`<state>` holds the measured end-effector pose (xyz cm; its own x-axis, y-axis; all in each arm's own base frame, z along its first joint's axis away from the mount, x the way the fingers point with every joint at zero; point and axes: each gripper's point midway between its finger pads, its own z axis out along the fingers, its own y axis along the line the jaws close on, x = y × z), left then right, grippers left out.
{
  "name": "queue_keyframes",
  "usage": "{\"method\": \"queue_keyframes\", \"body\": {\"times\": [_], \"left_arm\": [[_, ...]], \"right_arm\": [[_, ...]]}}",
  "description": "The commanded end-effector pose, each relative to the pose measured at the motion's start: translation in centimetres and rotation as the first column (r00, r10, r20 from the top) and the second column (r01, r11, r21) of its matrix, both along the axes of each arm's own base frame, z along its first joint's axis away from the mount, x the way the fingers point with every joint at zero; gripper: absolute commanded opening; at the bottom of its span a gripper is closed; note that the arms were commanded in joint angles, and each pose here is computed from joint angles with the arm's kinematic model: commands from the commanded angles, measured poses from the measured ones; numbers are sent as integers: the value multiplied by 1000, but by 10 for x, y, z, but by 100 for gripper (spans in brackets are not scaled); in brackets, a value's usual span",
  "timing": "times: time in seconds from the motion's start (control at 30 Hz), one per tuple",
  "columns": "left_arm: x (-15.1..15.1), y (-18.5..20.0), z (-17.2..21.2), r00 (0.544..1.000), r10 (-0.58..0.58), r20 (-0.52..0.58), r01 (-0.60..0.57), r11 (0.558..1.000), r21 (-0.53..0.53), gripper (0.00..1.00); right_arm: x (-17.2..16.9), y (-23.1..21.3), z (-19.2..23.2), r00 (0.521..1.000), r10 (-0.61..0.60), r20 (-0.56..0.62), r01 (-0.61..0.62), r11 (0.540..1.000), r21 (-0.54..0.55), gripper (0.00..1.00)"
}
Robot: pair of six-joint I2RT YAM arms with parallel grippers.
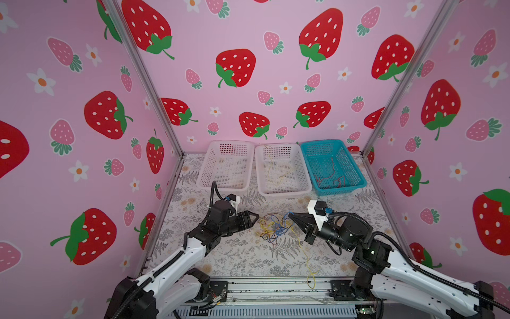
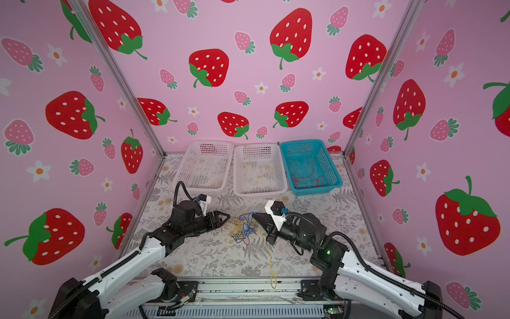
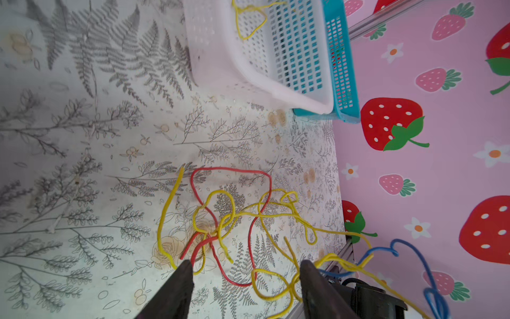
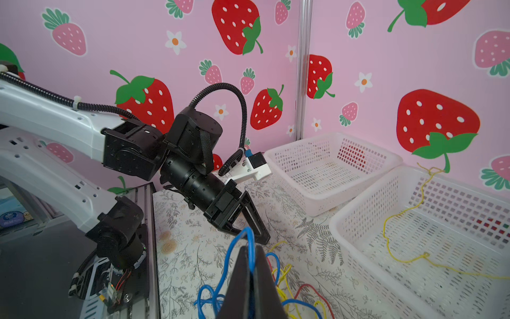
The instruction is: Untangle the cables
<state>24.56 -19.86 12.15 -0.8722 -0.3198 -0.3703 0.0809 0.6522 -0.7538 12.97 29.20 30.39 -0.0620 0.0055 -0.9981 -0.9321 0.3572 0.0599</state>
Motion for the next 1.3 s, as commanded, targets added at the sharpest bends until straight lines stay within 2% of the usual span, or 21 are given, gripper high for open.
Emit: {"method": "queue_keyframes", "body": {"times": [0.0,0.13,0.27,0.33,0.57,0.8,1.1,1.23,1.27], "left_arm": [[-6,-19,1,999,-51,3,51,993,-108,65],[-13,-26,-10,996,-93,-10,93,994,-63,65],[-13,-19,-17,997,-82,-11,82,996,42,65],[-12,-17,-17,998,-70,-5,71,996,55,65],[-2,-16,-14,999,-38,11,37,997,67,53],[10,-16,-7,999,-23,35,19,995,103,32],[19,-12,5,997,-12,82,2,992,124,17],[21,-12,10,996,-15,86,5,993,118,7],[21,-11,11,996,-14,89,3,993,118,1]], "right_arm": [[-3,-7,17,1000,-8,24,6,997,71,0],[-5,-12,13,1000,-9,29,7,998,69,0],[-6,-14,7,1000,0,20,-1,998,69,0],[-9,-13,5,1000,19,15,-20,997,68,0],[-16,-14,4,998,59,10,-60,995,75,0],[-16,-12,0,997,71,-5,-70,995,68,0],[-16,-14,-2,998,67,-7,-67,995,69,0],[-15,-15,-4,998,62,-11,-61,996,66,0],[-15,-15,-5,998,59,-13,-58,996,66,0]]}}
